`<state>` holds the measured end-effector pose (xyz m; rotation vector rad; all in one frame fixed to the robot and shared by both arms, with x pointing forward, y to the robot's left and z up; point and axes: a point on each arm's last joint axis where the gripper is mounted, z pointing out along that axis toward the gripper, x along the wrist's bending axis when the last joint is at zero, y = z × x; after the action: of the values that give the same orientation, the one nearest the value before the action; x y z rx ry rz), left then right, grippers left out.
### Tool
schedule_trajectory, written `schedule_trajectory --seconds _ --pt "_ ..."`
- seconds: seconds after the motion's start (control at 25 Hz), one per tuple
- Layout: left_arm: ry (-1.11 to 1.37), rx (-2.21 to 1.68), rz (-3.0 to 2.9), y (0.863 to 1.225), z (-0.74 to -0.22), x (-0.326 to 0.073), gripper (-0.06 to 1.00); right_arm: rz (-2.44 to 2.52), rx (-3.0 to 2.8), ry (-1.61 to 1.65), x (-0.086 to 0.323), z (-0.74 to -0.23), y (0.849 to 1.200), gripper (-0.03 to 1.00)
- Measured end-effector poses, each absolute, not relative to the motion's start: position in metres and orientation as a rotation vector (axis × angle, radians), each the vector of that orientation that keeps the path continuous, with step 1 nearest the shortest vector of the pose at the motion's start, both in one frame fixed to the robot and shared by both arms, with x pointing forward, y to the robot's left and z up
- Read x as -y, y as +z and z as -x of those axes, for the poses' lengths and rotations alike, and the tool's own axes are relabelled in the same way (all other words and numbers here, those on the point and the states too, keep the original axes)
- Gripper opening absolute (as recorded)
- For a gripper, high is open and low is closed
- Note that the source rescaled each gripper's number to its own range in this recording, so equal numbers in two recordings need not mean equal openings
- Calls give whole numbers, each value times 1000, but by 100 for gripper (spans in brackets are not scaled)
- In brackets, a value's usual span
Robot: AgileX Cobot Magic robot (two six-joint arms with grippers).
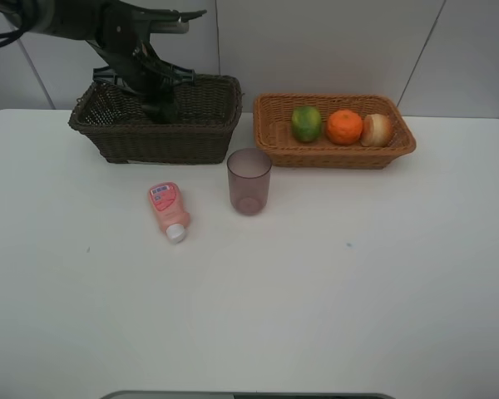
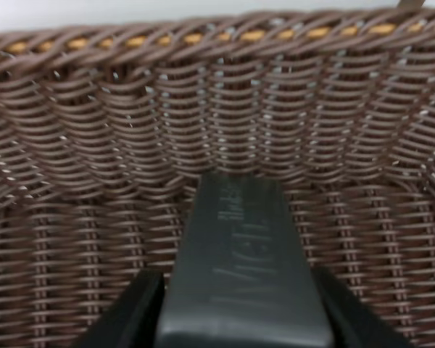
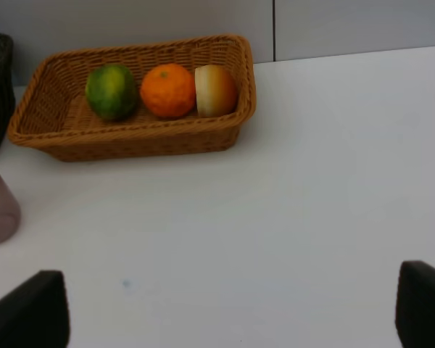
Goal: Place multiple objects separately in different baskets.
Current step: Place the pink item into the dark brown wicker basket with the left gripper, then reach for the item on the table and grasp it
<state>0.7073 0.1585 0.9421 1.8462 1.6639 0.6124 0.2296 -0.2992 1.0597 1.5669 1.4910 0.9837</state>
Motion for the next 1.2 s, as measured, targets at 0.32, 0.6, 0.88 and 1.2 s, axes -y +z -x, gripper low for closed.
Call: schedule_trajectory --seconds 0.32,0.6,0.88,1.2 --pt "577 -1692 -1829 935 -708 -157 48 -1567 -1491 984 299 -230 1060 100" --pt "578 -1688 -1816 938 -709 -156 97 -1567 -1491 984 299 -230 1060 100" --pt "615 -1634 -1789 971 -704 -157 100 -1567 -1491 984 299 -230 1060 100" --pt "650 -1470 -1906 1028 -671 -123 100 -1567 -1491 984 299 -230 1060 100"
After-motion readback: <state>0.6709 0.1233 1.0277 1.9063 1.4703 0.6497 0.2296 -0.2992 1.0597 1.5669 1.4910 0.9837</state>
